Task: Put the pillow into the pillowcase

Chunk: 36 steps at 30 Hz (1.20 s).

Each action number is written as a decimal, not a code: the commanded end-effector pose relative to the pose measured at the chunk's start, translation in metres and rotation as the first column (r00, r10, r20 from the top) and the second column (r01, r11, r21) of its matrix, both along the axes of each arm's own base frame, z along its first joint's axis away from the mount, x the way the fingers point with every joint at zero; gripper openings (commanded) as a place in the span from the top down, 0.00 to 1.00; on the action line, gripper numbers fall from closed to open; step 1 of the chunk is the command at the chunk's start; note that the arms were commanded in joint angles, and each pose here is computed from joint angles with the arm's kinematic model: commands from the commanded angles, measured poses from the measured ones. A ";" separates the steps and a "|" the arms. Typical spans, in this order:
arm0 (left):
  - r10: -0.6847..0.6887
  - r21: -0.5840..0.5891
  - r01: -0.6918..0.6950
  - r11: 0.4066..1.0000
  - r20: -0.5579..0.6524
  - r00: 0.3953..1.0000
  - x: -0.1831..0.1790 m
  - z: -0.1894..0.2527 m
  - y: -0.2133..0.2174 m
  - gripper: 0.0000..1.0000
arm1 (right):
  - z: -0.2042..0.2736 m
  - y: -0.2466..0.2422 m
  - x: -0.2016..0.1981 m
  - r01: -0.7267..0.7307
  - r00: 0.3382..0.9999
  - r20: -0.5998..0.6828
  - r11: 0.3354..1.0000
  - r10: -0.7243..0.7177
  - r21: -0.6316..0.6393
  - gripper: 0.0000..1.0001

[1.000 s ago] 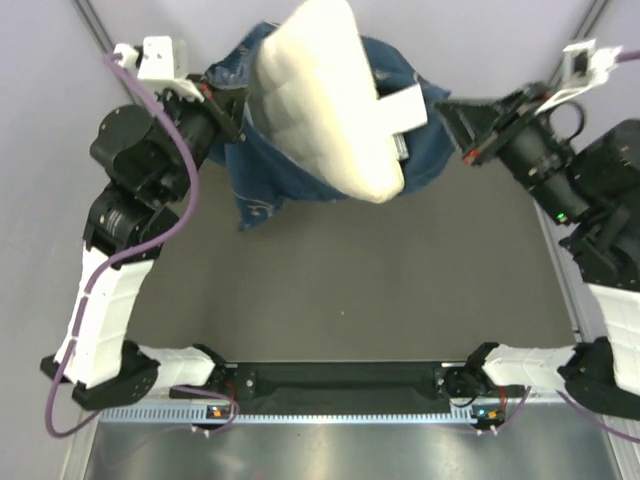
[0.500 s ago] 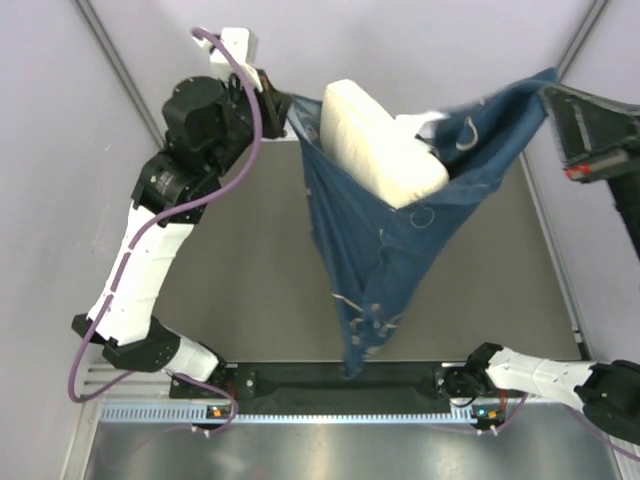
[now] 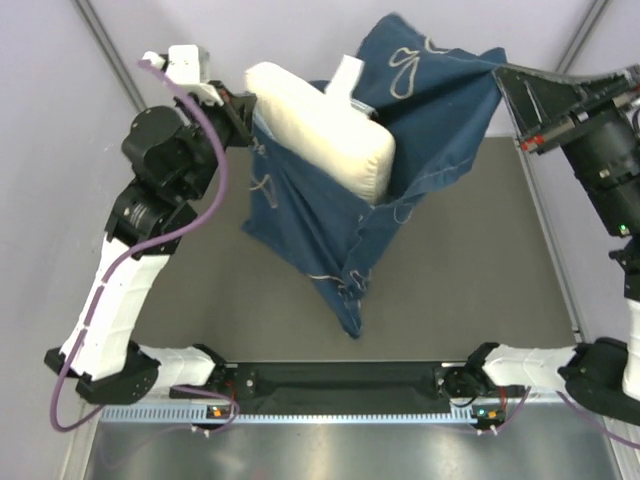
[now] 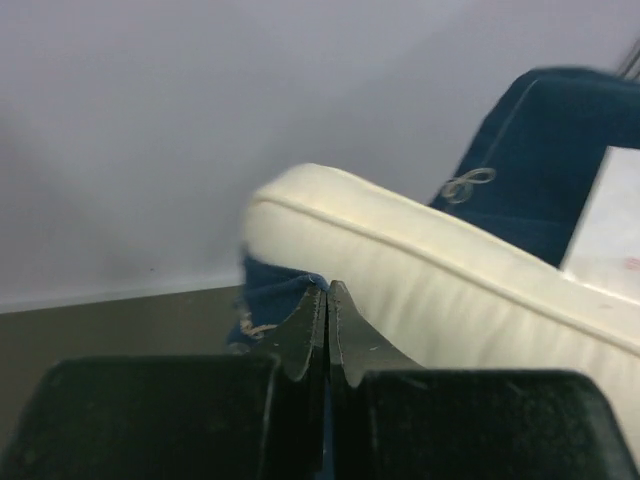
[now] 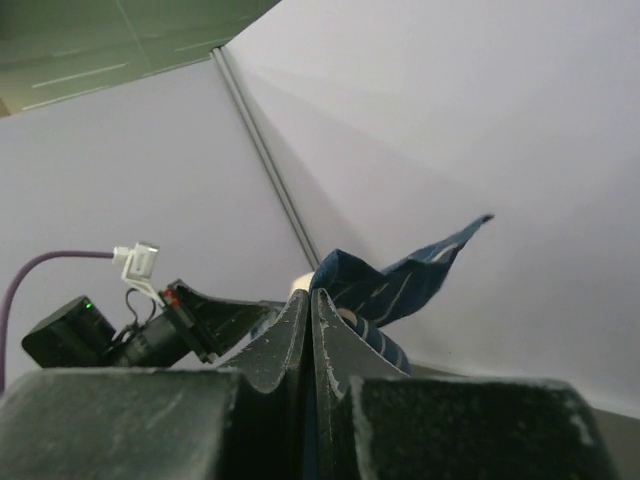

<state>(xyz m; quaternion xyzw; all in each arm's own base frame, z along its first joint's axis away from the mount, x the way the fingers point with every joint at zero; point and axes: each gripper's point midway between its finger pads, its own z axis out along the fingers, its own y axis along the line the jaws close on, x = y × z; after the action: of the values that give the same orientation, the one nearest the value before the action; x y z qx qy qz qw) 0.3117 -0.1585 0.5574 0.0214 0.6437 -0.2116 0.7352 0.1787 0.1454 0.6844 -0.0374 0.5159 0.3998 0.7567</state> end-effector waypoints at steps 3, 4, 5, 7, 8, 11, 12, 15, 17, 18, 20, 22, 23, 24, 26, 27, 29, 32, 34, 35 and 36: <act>0.161 -0.038 -0.157 0.987 0.167 0.973 -0.009 0.074 0.038 1.00 | -0.009 -0.026 -0.022 0.011 0.999 0.043 0.997 -0.015 0.076 1.00; 0.178 -0.020 -0.177 0.984 0.181 0.967 -0.010 0.078 0.042 1.00 | -0.042 -0.008 -0.003 0.006 1.000 -0.024 0.999 -0.005 0.031 1.00; 0.197 -0.022 -0.196 0.980 0.189 0.962 -0.010 0.081 0.046 1.00 | -0.048 -0.005 -0.003 -0.007 1.000 -0.023 0.999 0.008 0.041 1.00; 0.221 -0.018 -0.222 0.975 0.207 0.953 -0.012 0.088 0.052 1.00 | -0.077 0.005 0.005 -0.021 0.997 -0.079 0.999 0.023 0.026 1.00; 0.237 0.005 -0.243 0.970 0.216 0.947 -0.011 0.088 0.055 1.00 | -0.083 0.010 0.006 -0.040 0.995 -0.089 0.999 0.042 0.021 1.00; 0.315 0.032 -0.329 0.944 0.219 0.924 -0.009 0.092 0.070 1.00 | -0.106 0.032 0.012 -0.106 0.985 -0.138 0.994 0.104 -0.007 1.00; 0.333 0.036 -0.350 0.936 0.224 0.916 -0.010 0.094 0.074 1.00 | -0.113 0.039 0.016 -0.120 0.981 -0.155 0.993 0.115 -0.022 1.00; 0.338 0.067 -0.363 0.929 0.240 0.910 -0.007 0.093 0.074 1.00 | -0.136 0.045 0.025 -0.113 0.971 -0.216 0.992 0.099 -0.055 1.00; 0.279 0.093 -0.308 0.947 0.237 0.930 -0.002 0.087 0.060 1.00 | -0.163 0.041 0.037 -0.055 0.960 -0.280 0.995 0.029 -0.086 1.00; 0.250 0.119 -0.280 0.953 0.217 0.944 0.006 0.075 0.049 1.00 | -0.168 0.035 0.035 -0.037 0.957 -0.289 0.996 0.011 -0.083 1.00; 0.157 0.176 -0.186 0.967 0.165 0.974 0.024 0.044 0.020 1.00 | -0.210 0.035 0.044 -0.010 0.927 -0.373 0.992 -0.037 -0.124 1.00; 0.093 0.213 -0.112 0.971 0.097 0.991 0.042 0.011 -0.004 1.00 | -0.262 0.037 0.048 -0.015 0.882 -0.467 0.986 -0.065 -0.166 1.00; 0.034 0.236 -0.048 0.971 0.064 0.997 0.048 -0.006 -0.019 1.00 | -0.284 0.039 0.047 -0.029 0.863 -0.501 0.983 -0.069 -0.184 1.00; 0.003 0.273 -0.002 0.962 -0.003 1.000 0.060 -0.042 -0.034 1.00 | -0.301 0.037 0.044 -0.034 0.850 -0.523 0.982 -0.070 -0.187 1.00; -0.097 0.317 0.139 0.938 -0.146 0.985 0.076 -0.114 -0.068 1.00 | -0.369 0.038 0.040 -0.061 0.785 -0.613 0.972 -0.094 -0.226 1.00; -0.134 0.301 0.192 0.934 -0.204 0.970 0.082 -0.141 -0.083 1.00 | -0.415 0.037 0.036 -0.079 0.738 -0.664 0.961 -0.124 -0.267 1.00; -0.176 0.321 0.285 0.903 -0.328 0.928 0.081 -0.206 -0.101 1.00 | -0.447 0.028 0.027 -0.074 0.697 -0.704 0.963 -0.136 -0.259 1.00; -0.169 0.352 0.312 0.883 -0.383 0.908 0.071 -0.266 -0.123 1.00 | -0.492 0.014 0.014 -0.060 0.645 -0.745 0.960 -0.172 -0.273 1.00; -0.169 0.366 0.310 0.877 -0.370 0.914 0.059 -0.273 -0.136 0.98 | -0.510 -0.004 0.009 -0.010 0.601 -0.762 0.951 -0.243 -0.310 0.78; -0.181 0.370 0.327 0.869 -0.377 0.908 0.050 -0.278 -0.144 0.91 | -0.506 -0.010 0.007 0.007 0.608 -0.754 0.951 -0.250 -0.310 0.64; -0.178 0.371 0.326 0.870 -0.381 0.907 0.047 -0.278 -0.146 0.82 | -0.504 -0.016 0.005 0.019 0.605 -0.750 0.947 -0.266 -0.321 0.51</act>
<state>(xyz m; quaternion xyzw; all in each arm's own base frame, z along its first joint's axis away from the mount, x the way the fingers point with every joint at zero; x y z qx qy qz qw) 0.3573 -0.2740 0.1859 0.2652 0.8526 -0.0971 0.4396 0.1751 0.1427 0.1433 0.0275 0.8793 0.2232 0.4198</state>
